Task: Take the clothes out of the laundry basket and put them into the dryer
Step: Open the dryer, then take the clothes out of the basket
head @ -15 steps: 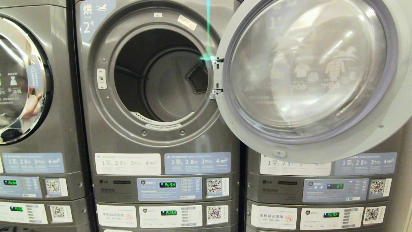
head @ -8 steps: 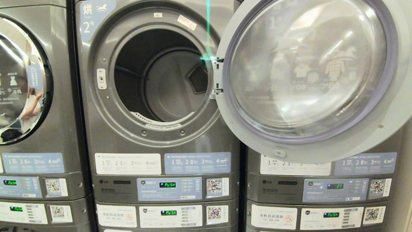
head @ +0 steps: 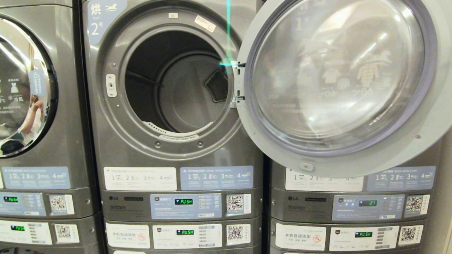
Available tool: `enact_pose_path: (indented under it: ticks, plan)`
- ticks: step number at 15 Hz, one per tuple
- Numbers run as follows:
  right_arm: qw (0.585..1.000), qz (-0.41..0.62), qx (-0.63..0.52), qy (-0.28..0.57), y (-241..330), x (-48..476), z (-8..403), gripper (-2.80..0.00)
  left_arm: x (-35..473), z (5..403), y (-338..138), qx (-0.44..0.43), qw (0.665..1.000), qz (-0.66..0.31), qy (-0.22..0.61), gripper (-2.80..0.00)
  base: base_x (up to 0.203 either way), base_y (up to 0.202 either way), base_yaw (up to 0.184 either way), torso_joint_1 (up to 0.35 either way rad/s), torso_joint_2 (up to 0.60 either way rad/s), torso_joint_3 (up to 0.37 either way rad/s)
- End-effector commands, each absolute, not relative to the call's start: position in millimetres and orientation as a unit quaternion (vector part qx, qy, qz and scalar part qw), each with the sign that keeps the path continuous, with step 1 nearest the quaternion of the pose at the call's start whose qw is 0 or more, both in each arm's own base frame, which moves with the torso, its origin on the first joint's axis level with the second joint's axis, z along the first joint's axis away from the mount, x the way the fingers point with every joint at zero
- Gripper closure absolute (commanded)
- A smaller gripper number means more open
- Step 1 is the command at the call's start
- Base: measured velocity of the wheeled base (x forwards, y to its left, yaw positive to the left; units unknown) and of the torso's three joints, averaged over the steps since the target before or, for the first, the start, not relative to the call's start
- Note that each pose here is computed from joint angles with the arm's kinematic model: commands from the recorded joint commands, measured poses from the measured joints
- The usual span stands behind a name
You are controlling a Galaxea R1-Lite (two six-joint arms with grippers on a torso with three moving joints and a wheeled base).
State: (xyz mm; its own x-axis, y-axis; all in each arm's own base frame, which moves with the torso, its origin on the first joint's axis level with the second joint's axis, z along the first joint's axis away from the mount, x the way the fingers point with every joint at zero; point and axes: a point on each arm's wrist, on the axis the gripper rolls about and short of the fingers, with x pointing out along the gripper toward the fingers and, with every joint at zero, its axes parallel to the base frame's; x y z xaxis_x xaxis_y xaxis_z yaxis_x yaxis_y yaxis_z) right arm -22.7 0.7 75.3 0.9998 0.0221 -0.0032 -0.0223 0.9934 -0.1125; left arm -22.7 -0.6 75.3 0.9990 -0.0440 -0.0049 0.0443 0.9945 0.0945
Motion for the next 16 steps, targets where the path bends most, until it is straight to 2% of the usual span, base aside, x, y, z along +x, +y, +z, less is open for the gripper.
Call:
enact_pose_path:
  ticks: [1, 16]
  plan:
    - [0.998, 0.011, -0.055, 0.000, 0.7, -22.9, 75.2, 0.00, -22.9, 75.6, -0.7, 0.048, 0.999, -0.022, 0.000, 0.00, 0.000, 0.000, 0.000, -0.064, 0.13, 0.066]
    - [0.999, 0.010, -0.036, 0.000, 0.7, -23.0, 75.6, 0.00, -22.8, 75.4, -0.6, 0.035, 0.999, -0.020, 0.000, 0.00, 0.000, 0.000, 0.000, -0.055, 0.13, 0.068]
